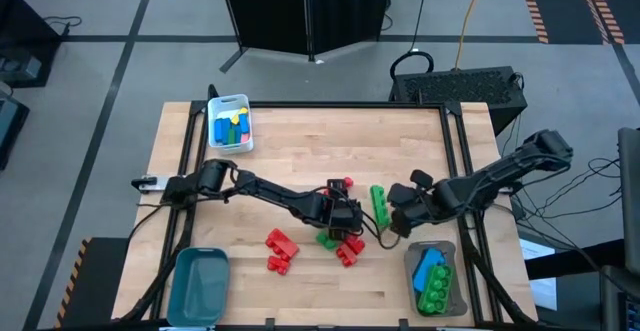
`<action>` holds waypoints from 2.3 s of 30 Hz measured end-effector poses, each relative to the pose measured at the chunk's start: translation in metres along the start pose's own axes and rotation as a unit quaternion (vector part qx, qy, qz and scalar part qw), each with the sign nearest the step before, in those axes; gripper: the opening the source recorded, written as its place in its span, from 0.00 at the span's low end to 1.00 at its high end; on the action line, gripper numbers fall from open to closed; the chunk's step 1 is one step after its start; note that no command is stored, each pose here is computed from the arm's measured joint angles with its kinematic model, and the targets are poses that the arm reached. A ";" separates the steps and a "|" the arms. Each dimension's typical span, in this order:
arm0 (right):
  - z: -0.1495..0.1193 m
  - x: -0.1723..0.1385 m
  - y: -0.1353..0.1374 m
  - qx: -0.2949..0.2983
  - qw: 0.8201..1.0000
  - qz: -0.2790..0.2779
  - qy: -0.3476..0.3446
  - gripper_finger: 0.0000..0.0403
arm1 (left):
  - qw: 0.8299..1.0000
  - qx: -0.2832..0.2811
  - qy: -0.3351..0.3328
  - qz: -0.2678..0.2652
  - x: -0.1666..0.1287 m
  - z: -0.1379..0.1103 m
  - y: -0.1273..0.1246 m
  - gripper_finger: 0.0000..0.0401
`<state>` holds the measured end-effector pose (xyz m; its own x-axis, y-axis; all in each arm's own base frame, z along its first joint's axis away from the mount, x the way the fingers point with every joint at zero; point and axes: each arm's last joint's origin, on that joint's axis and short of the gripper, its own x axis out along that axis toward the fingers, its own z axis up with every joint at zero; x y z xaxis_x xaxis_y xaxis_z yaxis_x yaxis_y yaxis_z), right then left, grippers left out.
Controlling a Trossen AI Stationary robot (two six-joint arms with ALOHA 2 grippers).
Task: Sort blocks by size
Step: Put the green 4 stud gamepiece into the black bin
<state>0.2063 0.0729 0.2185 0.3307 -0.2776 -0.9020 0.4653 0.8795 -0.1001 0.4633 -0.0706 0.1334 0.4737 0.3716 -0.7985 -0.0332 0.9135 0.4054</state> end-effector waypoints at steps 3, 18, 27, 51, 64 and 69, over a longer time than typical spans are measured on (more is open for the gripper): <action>0.008 0.010 -0.001 0.012 1.000 0.013 0.019 0.08 | 1.000 -0.020 0.001 -0.018 0.001 0.000 0.002 0.66; 0.024 0.070 0.007 -0.011 0.996 0.007 0.093 0.00 | 0.997 -0.045 0.040 -0.049 -0.011 -0.006 0.005 0.66; 0.034 0.085 0.021 -0.036 0.997 0.046 0.052 0.00 | 0.996 -0.043 0.062 -0.038 -0.020 -0.011 -0.001 0.66; 0.004 -0.044 0.010 -0.080 0.973 0.190 -0.106 0.00 | 0.974 0.202 -0.082 -0.057 -0.055 0.016 0.003 0.66; -0.017 -0.054 0.012 -0.066 0.975 0.201 -0.067 0.08 | 0.937 0.252 -0.166 -0.176 -0.022 0.019 0.072 0.66; -0.017 -0.053 0.013 -0.065 0.975 0.200 -0.067 0.12 | 0.925 0.258 -0.187 -0.205 -0.012 0.015 0.096 0.66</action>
<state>0.1804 0.1055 0.2583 0.5723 0.0583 -0.8180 0.1709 0.9671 0.1885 0.4673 0.0100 0.1890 0.6276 -0.1602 -0.7619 0.5961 0.7283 0.3379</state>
